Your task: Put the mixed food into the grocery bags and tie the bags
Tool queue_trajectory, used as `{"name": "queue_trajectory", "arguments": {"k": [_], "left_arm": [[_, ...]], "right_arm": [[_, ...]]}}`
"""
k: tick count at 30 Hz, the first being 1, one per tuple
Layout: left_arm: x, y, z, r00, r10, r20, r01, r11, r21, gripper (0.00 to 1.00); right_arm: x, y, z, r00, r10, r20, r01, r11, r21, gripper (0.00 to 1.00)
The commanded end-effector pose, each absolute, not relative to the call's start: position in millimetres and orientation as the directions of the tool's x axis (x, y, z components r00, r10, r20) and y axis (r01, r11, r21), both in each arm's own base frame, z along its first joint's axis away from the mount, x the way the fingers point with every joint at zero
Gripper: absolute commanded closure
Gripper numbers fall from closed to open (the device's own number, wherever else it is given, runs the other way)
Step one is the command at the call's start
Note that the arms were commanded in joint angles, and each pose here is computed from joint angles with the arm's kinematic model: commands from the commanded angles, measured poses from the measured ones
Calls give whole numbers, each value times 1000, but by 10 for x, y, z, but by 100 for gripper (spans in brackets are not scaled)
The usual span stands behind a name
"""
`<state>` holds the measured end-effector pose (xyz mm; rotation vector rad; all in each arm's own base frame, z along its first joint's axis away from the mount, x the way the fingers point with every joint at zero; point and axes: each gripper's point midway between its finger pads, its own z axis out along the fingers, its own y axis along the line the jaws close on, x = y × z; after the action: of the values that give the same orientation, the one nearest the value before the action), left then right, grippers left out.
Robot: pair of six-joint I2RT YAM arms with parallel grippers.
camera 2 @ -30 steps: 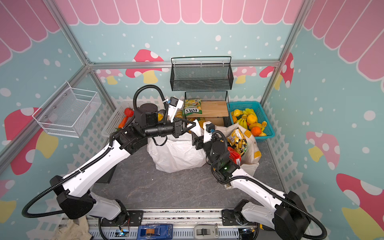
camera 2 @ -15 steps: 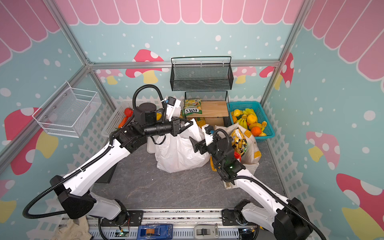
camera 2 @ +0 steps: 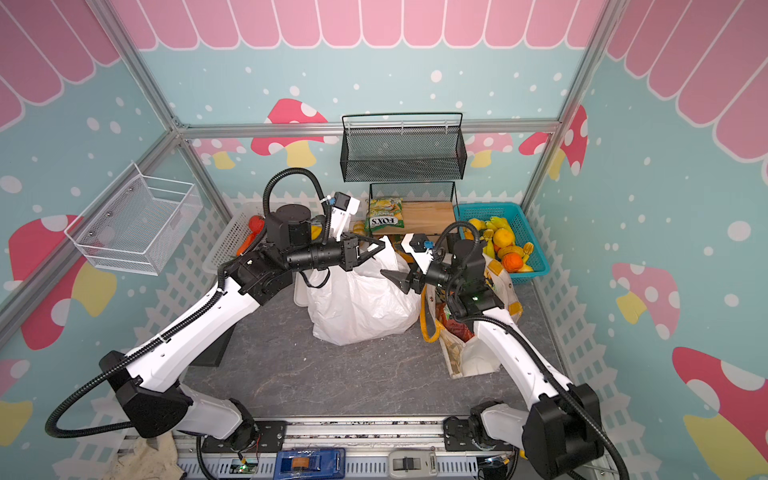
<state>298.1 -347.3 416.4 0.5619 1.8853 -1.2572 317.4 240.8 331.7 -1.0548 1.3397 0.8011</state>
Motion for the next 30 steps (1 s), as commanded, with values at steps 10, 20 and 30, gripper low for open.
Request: {"name": "queue_trajectory", "arguments": {"k": [10, 20, 30], "left_arm": [[2917, -3410, 4359, -566, -81, -820, 741, 384, -550, 100], [2949, -3409, 4347, -570, -83, -817, 736, 389, -554, 100], [2961, -3406, 4343, -568, -82, -819, 737, 392, -551, 100]], "right_arm": [[2971, 2512, 3157, 97, -60, -994, -990, 92, -102, 75], [2904, 2451, 3294, 130, -41, -991, -986, 101, -133, 60], [2917, 2410, 3266, 104, -26, -994, -990, 94, -106, 88]]}}
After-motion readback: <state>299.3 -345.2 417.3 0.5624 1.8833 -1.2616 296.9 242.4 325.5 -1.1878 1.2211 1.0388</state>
